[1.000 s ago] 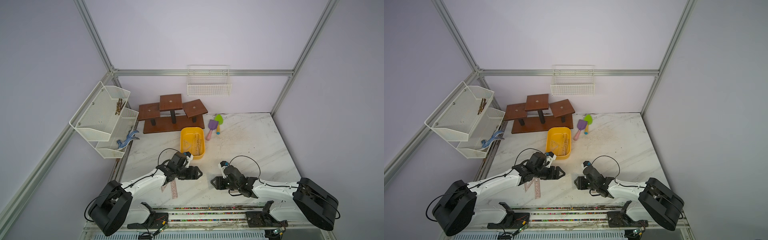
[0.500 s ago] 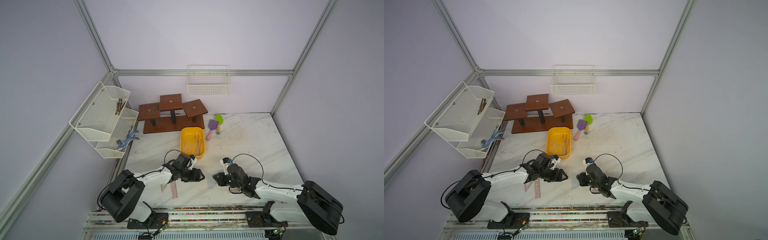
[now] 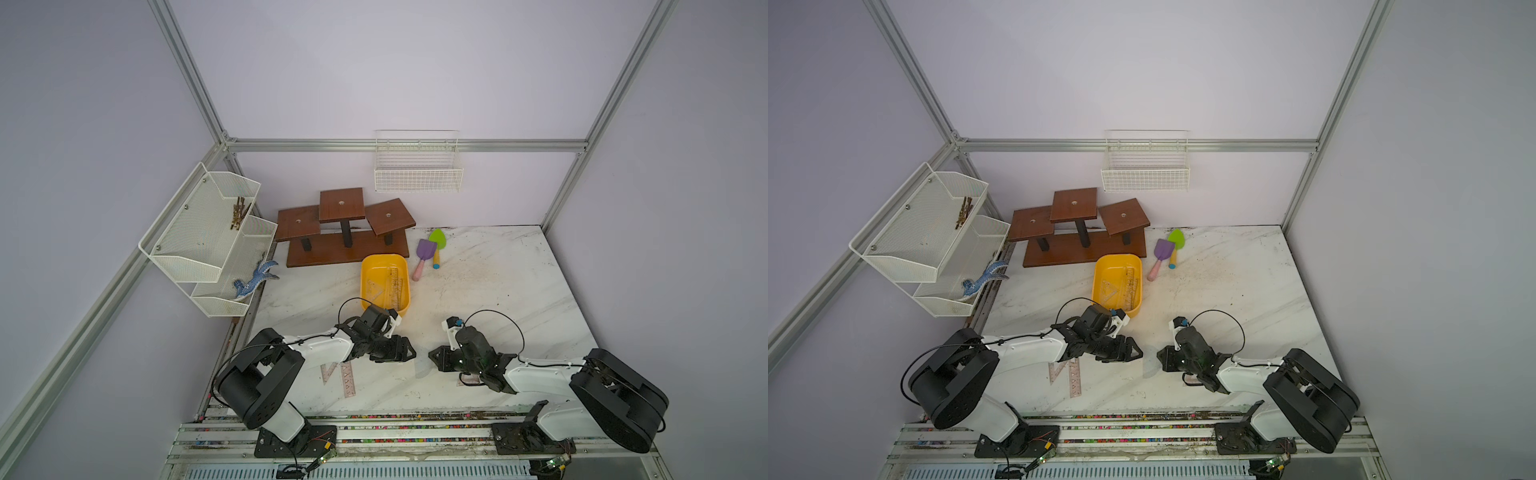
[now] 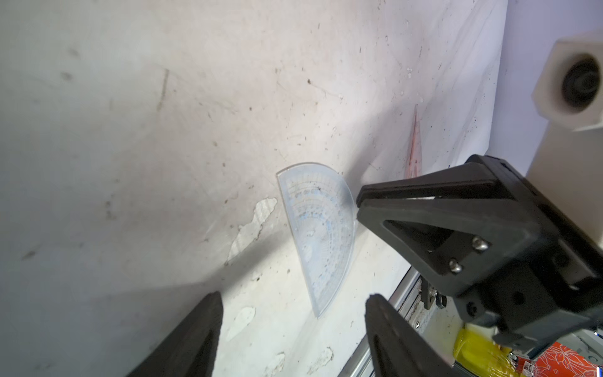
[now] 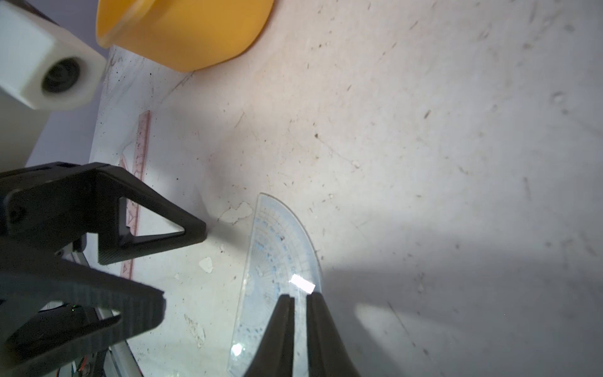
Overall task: Put the scattered rulers into the storage box
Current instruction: Pick up the ruler from the center of the board.
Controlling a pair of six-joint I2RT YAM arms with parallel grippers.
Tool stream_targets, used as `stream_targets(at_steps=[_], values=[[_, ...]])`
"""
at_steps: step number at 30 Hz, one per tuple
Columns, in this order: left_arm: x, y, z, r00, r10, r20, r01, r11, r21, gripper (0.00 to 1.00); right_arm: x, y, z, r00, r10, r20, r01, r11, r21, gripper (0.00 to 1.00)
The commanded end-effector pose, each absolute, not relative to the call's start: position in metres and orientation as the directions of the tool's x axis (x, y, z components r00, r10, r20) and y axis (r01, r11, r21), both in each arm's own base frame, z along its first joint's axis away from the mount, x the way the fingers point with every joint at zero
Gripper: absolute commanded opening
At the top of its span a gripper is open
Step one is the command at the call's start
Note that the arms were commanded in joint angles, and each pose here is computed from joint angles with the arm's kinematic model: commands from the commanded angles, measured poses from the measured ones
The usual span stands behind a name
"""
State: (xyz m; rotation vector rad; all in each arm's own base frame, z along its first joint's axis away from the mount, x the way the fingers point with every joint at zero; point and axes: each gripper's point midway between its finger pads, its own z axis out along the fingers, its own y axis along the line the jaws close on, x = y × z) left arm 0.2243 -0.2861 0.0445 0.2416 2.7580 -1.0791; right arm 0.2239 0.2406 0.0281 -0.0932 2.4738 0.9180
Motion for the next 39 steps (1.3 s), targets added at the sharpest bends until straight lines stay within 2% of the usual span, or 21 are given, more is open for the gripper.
stream_targets(at_steps=[1,12,23,31,39], values=[[0.229,-0.295,0.043,-0.972,0.087,-0.217,0.212,0.716,-0.665,0.73,0.225,0.242,0.024,-0.872,0.096,-0.480,-0.247,0.760,0.601,0.15],[0.226,-0.300,0.024,-0.981,0.094,-0.168,0.183,0.723,-0.666,0.72,0.219,0.238,0.010,-0.888,0.085,-0.452,-0.234,0.762,0.603,0.15],[0.221,-0.287,0.029,-0.980,0.079,-0.185,0.181,0.749,-0.637,0.73,0.205,0.254,0.028,-0.904,0.065,-0.423,-0.279,0.660,0.697,0.15],[0.217,-0.278,0.037,-0.977,0.072,-0.199,0.182,0.764,-0.619,0.77,0.218,0.252,0.055,-0.863,0.108,-0.493,-0.315,0.649,0.693,0.16],[0.215,-0.280,0.032,-0.981,0.076,-0.177,0.172,0.758,-0.629,0.78,0.218,0.260,0.041,-0.884,0.080,-0.460,-0.309,0.638,0.705,0.14]])
